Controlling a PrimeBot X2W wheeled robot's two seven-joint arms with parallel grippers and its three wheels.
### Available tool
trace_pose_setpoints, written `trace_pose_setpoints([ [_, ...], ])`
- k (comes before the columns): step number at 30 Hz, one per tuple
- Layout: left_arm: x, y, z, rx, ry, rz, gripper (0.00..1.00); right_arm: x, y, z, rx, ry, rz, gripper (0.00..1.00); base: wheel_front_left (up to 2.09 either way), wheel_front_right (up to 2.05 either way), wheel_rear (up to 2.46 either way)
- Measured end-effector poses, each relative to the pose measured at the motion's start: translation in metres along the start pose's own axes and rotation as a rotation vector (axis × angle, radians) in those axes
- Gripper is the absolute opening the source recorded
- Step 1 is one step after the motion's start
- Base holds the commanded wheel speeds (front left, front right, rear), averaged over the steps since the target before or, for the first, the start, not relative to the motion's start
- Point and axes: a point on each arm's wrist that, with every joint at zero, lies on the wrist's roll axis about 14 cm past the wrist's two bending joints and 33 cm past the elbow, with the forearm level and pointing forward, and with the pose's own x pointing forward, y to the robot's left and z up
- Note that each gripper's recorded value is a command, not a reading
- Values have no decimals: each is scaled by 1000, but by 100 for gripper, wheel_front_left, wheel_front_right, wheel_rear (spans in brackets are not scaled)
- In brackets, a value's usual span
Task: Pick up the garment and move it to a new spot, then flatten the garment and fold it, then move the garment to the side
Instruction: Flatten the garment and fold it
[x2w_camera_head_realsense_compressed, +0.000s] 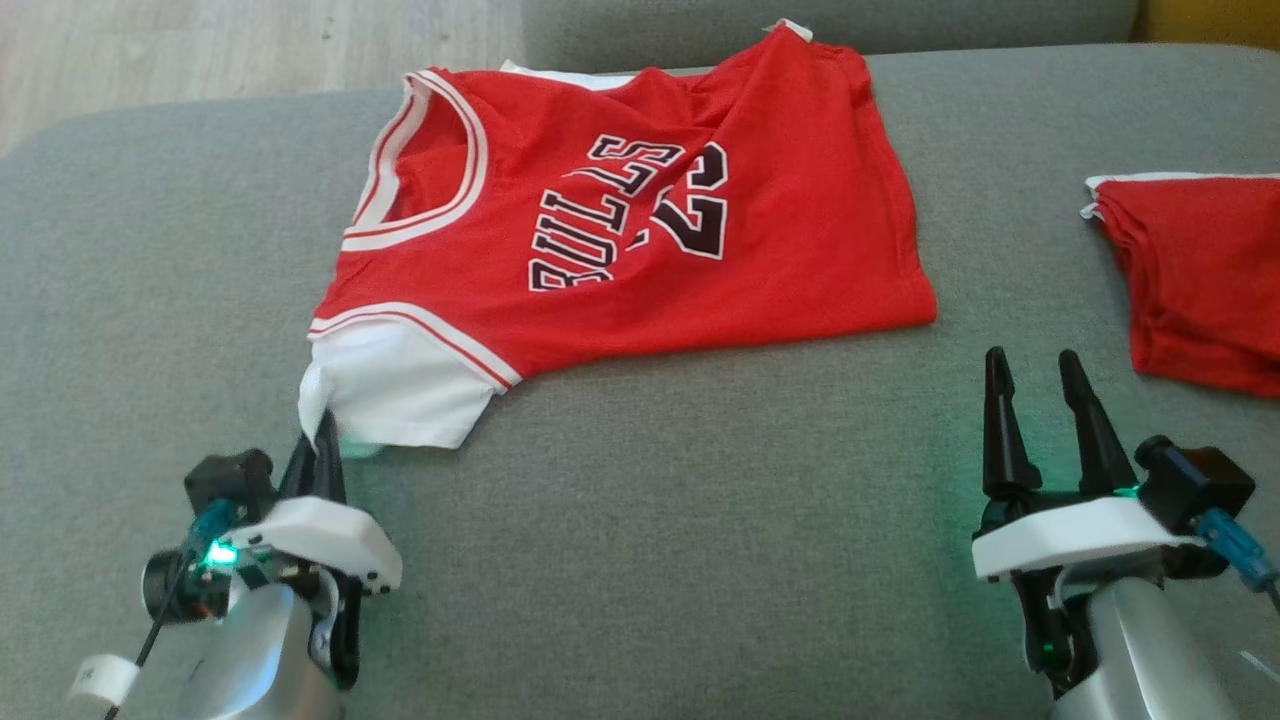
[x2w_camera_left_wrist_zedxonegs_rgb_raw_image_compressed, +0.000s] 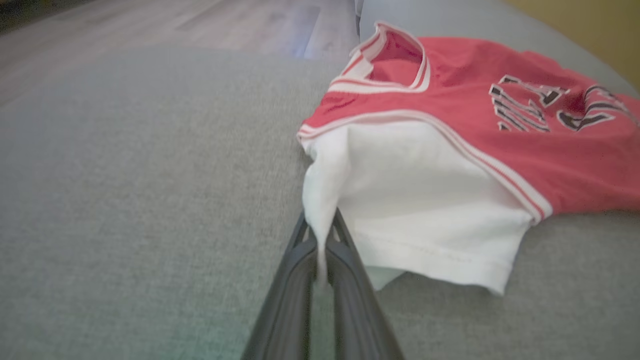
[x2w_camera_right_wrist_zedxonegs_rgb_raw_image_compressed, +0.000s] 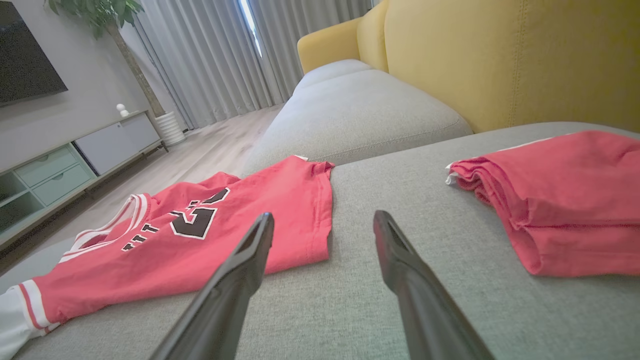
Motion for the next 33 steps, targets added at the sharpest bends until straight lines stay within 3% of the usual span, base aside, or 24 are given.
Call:
trace_pose_setpoints([
  [7, -8, -11, 57, -34, -232, -29, 0, 2, 3, -21, -25, 78, 11, 100, 0, 0, 0],
  [13, -28, -9, 85, -57, -358, -28, 0, 25, 3, -31, 10, 162, -4, 100, 0, 0, 0],
  [21, -39, -6, 80, -62, -366, -21, 0, 57, 16, -64, 88, 359, -10, 100, 0, 0, 0],
  [31, -42, -5, 74, -57, -353, -18, 0, 77, 28, -85, -48, 504, 33, 100, 0, 0, 0],
  [32, -42, -6, 74, -56, -354, -19, 0, 78, 28, -85, -55, 512, 36, 63, 0, 0, 0],
  [33, -42, -6, 74, -56, -354, -20, 0, 78, 29, -86, -59, 519, 37, 16, 0, 0, 0],
])
